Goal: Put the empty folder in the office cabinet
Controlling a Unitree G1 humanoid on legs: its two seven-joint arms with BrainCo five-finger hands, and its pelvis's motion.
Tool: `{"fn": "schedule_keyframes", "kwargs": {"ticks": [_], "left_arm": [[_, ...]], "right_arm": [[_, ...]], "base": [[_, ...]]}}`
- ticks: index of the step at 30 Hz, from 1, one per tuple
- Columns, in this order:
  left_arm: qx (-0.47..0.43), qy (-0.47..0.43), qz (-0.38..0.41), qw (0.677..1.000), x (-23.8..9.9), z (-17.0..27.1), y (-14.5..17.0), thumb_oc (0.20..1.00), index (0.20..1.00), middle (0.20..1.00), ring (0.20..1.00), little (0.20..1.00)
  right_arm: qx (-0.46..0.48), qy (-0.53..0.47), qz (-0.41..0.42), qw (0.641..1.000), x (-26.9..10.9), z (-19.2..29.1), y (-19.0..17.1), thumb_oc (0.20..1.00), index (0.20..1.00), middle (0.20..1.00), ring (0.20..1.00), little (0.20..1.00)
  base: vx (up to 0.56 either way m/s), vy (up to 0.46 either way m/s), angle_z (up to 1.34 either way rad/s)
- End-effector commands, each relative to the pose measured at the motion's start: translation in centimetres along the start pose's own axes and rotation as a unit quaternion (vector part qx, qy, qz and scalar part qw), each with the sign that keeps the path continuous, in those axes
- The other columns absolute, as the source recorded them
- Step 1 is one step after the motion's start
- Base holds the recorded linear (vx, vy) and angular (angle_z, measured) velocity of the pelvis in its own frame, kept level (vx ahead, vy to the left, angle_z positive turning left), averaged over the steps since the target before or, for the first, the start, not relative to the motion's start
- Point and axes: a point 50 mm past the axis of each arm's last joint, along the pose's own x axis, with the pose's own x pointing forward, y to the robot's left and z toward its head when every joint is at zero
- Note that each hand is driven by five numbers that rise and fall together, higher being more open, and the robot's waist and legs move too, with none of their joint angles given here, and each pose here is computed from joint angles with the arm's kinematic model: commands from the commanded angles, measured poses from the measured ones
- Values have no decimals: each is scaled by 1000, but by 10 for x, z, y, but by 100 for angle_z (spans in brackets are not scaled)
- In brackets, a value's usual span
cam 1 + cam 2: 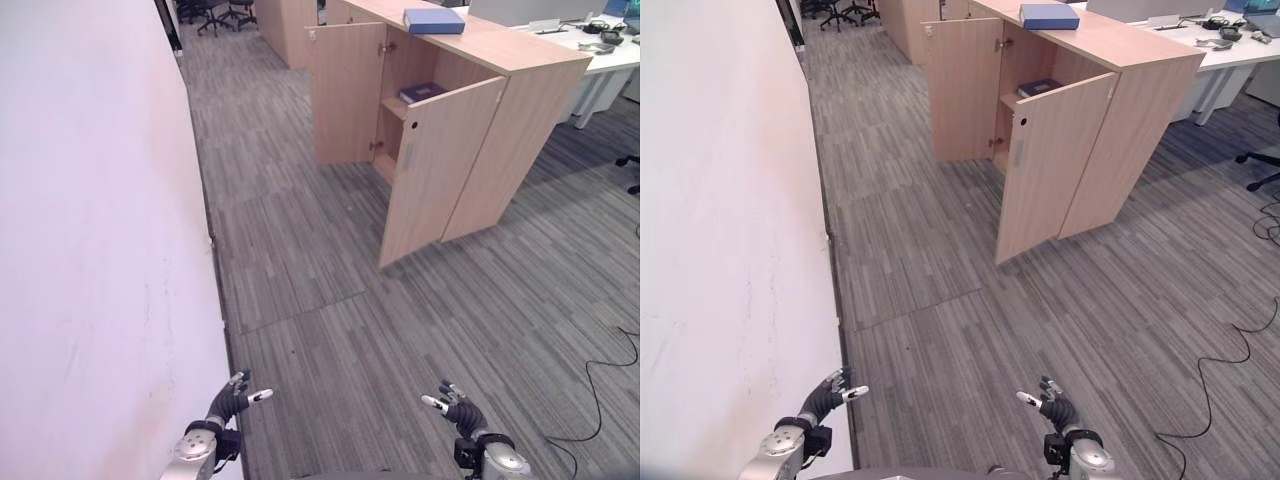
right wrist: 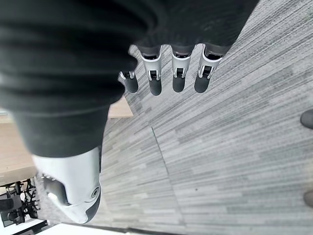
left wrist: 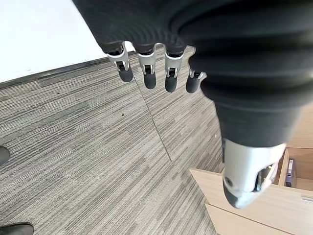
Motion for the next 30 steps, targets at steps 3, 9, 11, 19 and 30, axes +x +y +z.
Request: {"fn": "schedule_keyframes", "kwargs": {"ticks": [3, 9, 11, 19, 30], "left_arm": [[-4, -47, 7, 999, 13, 28, 1, 1000, 1000, 1000, 1000, 1000], [-9, -53, 6, 999, 14, 33, 4, 1000, 1000, 1000, 1000, 1000], [-12, -57, 7, 998, 15, 36, 4, 1000, 1000, 1000, 1000, 1000], [-22, -52, 13, 998, 17, 37, 6, 1000, 1000, 1000, 1000, 1000], [-46, -29, 47, 997, 10, 20, 18, 1000, 1000, 1000, 1000, 1000]], "right_arm": [[-2, -26, -5, 1000, 8, 18, -7, 1000, 1000, 1000, 1000, 1000], [-7, -34, 0, 999, 7, 22, -9, 1000, 1000, 1000, 1000, 1000], [-10, -34, -3, 999, 7, 24, -11, 1000, 1000, 1000, 1000, 1000], [-13, -38, -21, 999, 8, 31, -24, 1000, 1000, 1000, 1000, 1000], [-26, -27, -3, 999, 12, 29, -14, 1000, 1000, 1000, 1000, 1000]], "base": [[35, -103, 0], [-12, -126, 3], [-1, -123, 9], [233, 8, 6], [427, 183, -45]]}}
